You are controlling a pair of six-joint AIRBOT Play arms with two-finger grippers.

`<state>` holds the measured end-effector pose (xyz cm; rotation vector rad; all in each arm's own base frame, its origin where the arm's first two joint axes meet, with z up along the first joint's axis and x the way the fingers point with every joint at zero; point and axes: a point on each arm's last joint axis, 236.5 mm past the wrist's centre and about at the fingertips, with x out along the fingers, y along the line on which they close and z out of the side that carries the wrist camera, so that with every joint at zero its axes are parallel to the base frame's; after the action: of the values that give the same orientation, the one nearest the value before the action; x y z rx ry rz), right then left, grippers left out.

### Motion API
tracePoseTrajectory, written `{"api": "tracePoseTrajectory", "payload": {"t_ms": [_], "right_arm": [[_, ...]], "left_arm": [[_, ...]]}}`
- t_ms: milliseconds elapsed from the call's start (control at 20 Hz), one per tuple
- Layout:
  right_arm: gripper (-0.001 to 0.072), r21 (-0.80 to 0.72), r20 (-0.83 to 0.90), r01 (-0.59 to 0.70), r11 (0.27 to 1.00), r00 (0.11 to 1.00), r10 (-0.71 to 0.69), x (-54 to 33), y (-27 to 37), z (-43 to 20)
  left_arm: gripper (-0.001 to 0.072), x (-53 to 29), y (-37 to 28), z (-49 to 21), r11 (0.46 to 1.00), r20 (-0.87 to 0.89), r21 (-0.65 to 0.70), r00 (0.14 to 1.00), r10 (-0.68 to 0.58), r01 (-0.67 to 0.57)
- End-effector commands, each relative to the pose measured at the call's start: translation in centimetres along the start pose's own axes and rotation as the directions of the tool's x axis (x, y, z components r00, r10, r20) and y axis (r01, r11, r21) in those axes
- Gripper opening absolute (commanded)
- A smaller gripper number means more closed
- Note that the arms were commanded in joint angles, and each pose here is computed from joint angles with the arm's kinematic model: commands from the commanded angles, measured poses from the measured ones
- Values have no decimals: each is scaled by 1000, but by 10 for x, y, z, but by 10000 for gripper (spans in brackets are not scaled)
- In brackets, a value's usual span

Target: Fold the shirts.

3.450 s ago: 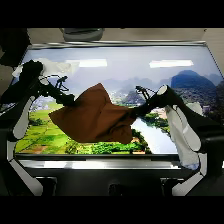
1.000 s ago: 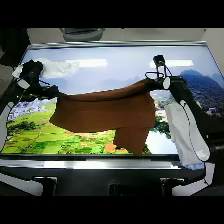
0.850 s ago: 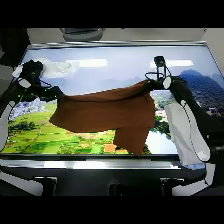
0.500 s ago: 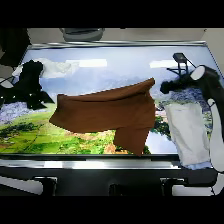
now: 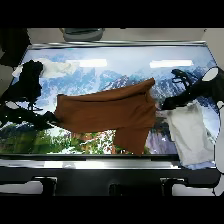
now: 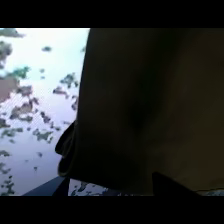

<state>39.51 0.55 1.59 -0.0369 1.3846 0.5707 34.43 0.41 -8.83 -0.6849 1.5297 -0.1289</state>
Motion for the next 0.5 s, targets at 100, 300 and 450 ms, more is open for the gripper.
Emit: {"api": "tracePoseTrajectory", "payload": {"t_ms": [100, 300, 450], "right_arm": [[616, 18, -128, -99, 995, 987, 101, 41, 22, -39], [637, 39, -110, -117, 992, 987, 121, 72, 32, -40], [636, 84, -72, -133, 988, 988, 140, 88, 34, -40]], "left_arm": [[405, 9, 3, 22, 1000, 113, -17, 993, 20, -19], [28, 12, -2, 23, 1000, 120, -13, 992, 23, -22], [27, 12, -3, 23, 1000, 119, -9, 993, 23, -22]]}}
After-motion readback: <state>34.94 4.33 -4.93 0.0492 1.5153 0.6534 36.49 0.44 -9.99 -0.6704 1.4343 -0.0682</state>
